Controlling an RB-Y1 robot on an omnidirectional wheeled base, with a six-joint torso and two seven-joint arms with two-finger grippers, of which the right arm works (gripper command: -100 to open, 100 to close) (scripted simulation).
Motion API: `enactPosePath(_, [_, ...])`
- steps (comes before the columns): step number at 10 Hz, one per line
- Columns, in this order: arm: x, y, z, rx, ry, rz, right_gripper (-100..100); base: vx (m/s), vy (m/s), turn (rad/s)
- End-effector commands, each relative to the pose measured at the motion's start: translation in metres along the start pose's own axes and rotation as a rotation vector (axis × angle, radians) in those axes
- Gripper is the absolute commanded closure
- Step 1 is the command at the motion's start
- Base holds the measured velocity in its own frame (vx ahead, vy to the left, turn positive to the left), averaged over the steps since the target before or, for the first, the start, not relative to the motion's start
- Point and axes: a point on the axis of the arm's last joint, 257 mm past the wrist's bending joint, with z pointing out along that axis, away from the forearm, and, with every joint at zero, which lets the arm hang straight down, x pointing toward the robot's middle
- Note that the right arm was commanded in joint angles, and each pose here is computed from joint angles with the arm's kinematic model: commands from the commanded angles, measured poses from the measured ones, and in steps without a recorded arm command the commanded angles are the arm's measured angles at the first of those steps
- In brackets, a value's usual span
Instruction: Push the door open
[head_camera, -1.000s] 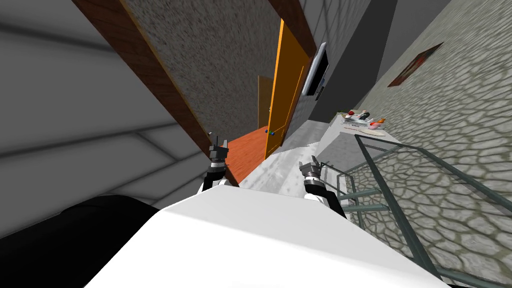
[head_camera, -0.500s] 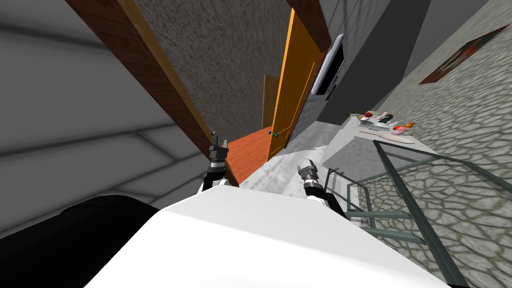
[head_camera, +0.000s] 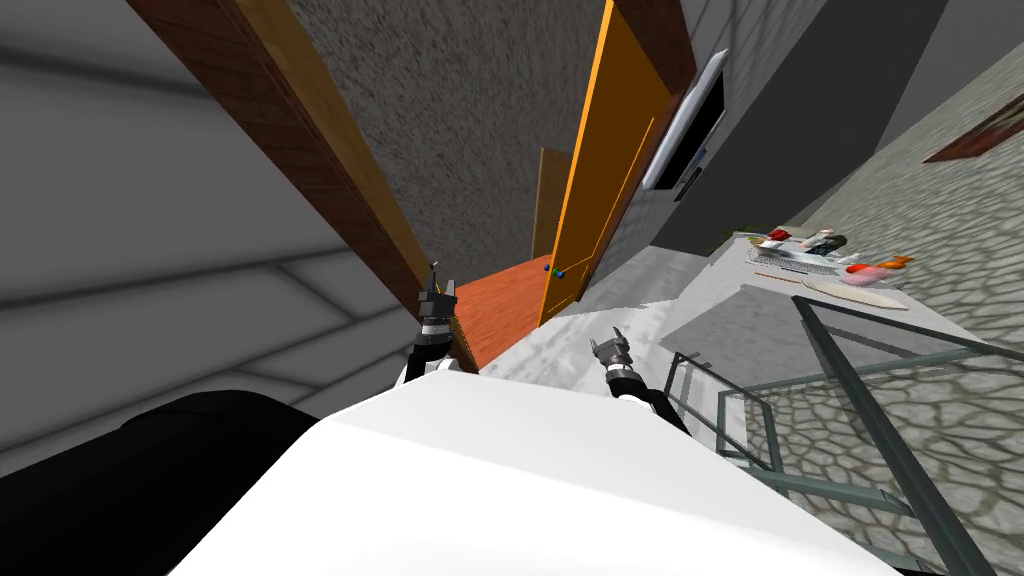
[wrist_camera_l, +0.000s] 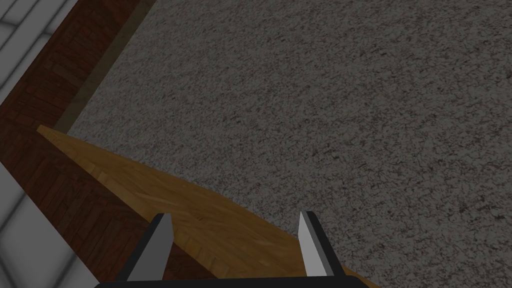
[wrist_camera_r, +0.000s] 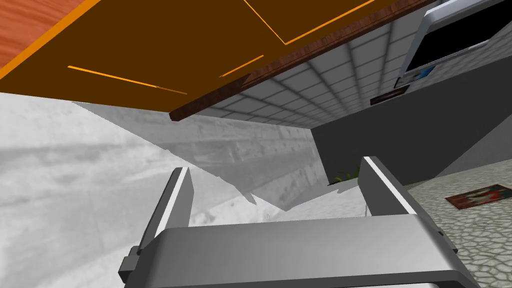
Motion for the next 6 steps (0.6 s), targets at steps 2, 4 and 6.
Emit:
enactPosePath(2, [-0.01,-0.023,-0.0025,0.065,-0.007,0.035,-100,0.097,-0.044,0.153])
enactPosePath(4, [-0.013,-0.031,-0.0039,0.088,-0.008,0.054,-100,0.052,-0.039,0.081])
enactPosePath(6, [-0.019,-0.047,-0.0073,0.132,-0.011,0.086,-100,0.068,-0.05,0.165])
